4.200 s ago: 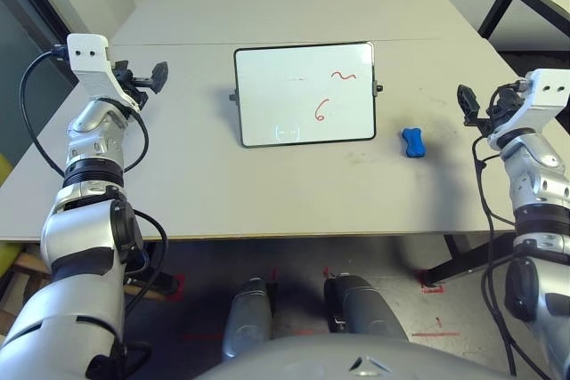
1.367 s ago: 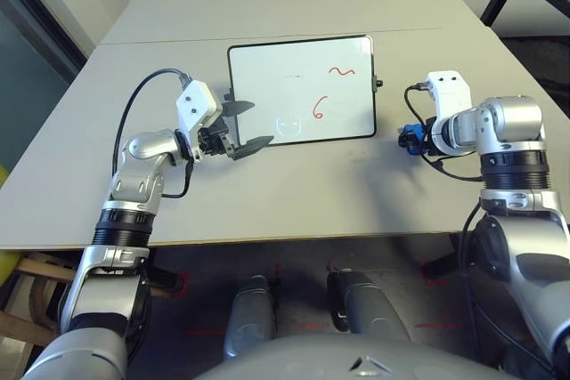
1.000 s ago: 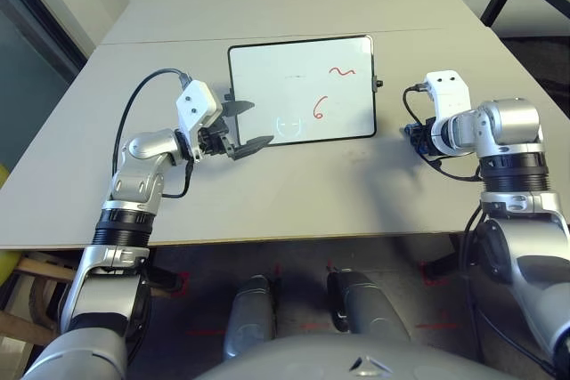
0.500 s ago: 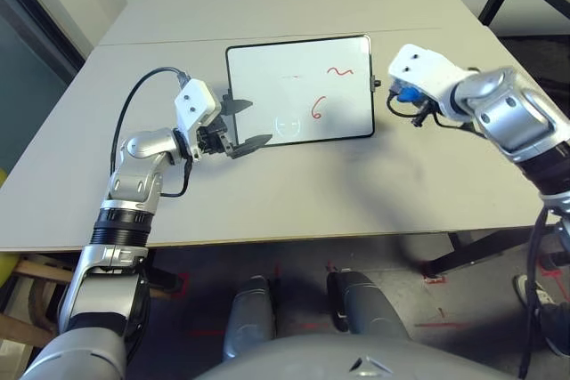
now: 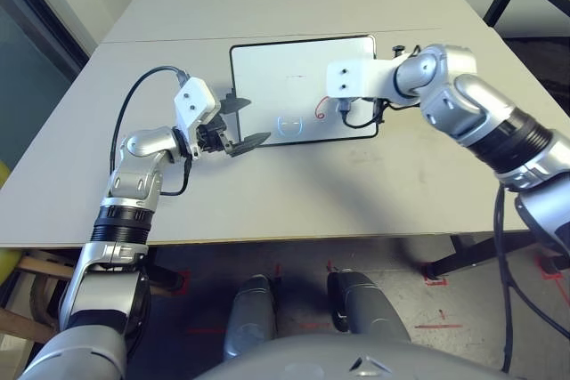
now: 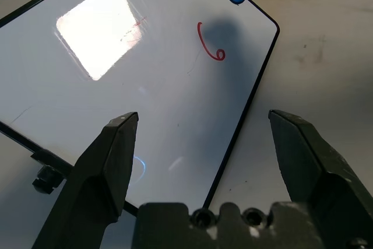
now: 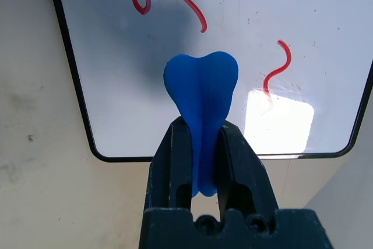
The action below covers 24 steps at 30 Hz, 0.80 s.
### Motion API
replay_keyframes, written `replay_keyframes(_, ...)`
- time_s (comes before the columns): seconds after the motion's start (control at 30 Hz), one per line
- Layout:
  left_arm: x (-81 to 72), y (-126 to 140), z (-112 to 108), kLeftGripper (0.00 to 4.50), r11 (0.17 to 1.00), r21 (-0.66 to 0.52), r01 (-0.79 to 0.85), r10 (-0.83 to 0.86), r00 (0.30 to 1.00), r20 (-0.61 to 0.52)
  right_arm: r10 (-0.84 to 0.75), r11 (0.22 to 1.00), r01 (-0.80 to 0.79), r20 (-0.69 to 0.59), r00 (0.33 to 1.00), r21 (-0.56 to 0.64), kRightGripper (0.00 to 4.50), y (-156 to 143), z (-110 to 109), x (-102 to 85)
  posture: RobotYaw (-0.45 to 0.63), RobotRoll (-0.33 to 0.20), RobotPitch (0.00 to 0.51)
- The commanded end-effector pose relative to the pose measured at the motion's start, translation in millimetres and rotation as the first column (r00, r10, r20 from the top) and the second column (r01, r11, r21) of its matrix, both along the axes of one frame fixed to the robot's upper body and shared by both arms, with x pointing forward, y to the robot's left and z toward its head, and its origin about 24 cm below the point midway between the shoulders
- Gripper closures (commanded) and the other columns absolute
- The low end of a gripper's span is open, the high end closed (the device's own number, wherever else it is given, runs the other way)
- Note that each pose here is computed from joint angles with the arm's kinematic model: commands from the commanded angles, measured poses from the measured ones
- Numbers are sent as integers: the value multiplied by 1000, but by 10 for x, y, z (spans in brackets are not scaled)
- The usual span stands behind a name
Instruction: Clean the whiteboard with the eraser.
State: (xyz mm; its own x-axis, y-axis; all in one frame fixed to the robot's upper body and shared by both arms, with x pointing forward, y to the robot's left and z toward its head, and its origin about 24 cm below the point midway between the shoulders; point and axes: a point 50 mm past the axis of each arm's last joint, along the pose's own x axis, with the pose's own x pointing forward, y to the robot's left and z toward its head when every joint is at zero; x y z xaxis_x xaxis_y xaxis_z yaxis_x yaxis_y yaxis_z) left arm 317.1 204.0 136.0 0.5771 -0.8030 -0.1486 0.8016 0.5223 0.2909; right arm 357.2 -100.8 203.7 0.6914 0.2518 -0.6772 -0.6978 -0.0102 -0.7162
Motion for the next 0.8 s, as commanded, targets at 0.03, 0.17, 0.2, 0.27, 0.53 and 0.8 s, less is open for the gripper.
replay_keyframes(0.03,-32,-14,-17,0,1000,15,3,-3,1000,5,-5,1000,5,-9,1000,-21,4133,7,-37,46,-127,0,76)
replay_keyframes(0.17,-38,-18,-21,0,1000,14,1,-1,1000,4,-6,999,6,-9,1000,-32,4133,42,-53,110,-125,0,75)
replay_keyframes(0.2,-39,-17,-22,0,1000,14,0,0,1000,4,-7,999,7,-9,1000,-35,4133,50,-53,129,-125,0,75)
replay_keyframes(0.27,-41,-19,-25,0,1000,14,-1,1,1000,4,-9,999,9,-7,1000,-39,4133,59,-53,162,-123,0,74)
replay_keyframes(0.53,-44,-33,-31,0,1000,10,-2,2,1000,4,-32,999,31,-15,999,-40,4133,109,-60,290,-113,0,74)
replay_keyframes(0.8,-55,-28,-39,0,1000,6,-11,11,1000,6,8,999,-9,-32,999,-45,4133,294,-154,306,-98,0,77)
